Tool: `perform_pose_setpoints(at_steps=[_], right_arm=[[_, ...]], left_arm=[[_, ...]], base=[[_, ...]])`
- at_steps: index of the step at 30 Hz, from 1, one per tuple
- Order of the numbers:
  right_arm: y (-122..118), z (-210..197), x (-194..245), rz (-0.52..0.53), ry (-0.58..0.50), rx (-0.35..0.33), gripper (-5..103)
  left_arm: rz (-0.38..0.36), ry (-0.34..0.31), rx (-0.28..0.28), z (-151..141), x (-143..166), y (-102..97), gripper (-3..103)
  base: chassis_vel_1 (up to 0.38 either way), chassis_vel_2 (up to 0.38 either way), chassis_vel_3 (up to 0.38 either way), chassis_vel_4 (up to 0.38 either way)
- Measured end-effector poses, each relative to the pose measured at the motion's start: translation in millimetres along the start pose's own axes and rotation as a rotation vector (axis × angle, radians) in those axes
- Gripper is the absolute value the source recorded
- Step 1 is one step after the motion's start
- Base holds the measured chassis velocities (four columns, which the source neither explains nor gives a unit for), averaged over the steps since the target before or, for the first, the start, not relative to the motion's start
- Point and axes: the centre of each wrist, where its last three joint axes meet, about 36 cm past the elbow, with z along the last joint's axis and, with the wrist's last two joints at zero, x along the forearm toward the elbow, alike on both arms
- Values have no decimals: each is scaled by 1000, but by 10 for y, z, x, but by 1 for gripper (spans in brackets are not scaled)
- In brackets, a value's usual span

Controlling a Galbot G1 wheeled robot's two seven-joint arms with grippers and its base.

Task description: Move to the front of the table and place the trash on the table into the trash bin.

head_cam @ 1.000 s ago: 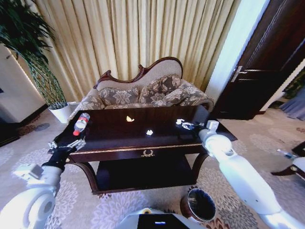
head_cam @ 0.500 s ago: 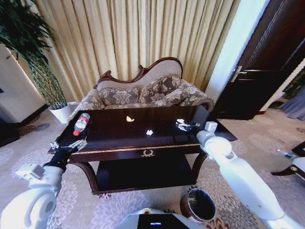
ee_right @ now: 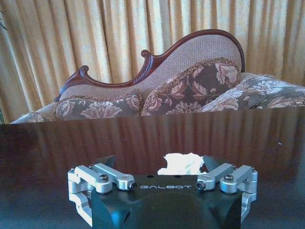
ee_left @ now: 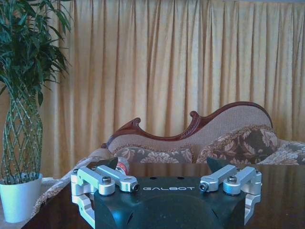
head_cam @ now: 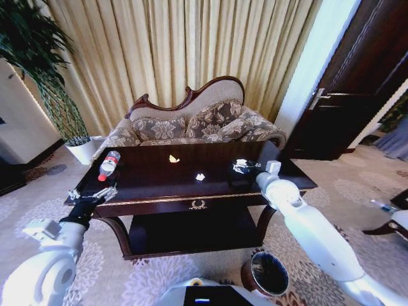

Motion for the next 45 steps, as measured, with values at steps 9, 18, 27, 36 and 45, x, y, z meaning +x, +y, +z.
perform_pose_setpoints(at_steps=[9, 18, 27, 36, 45], right_arm=[[18, -16, -111, 2, -2, 6, 100], [-43, 45, -126, 13, 6, 17, 100], [-58, 165, -111, 15, 15, 30, 102], [-60, 159, -108, 15, 8, 41, 78], [-61, 181, -118, 11, 11, 42, 50]], left_arm=[[-2, 0, -3, 7, 4, 0, 100], [-2, 0, -3, 3, 14, -4, 100], [0, -3, -4, -7, 28, -4, 100], [8, -6, -1, -1, 14, -1, 100], [4, -7, 4, 15, 17, 4, 100]], base=[[0, 0, 0, 0], [0, 0, 0, 0], [0, 0, 0, 0], [0, 0, 0, 0], [0, 0, 0, 0]])
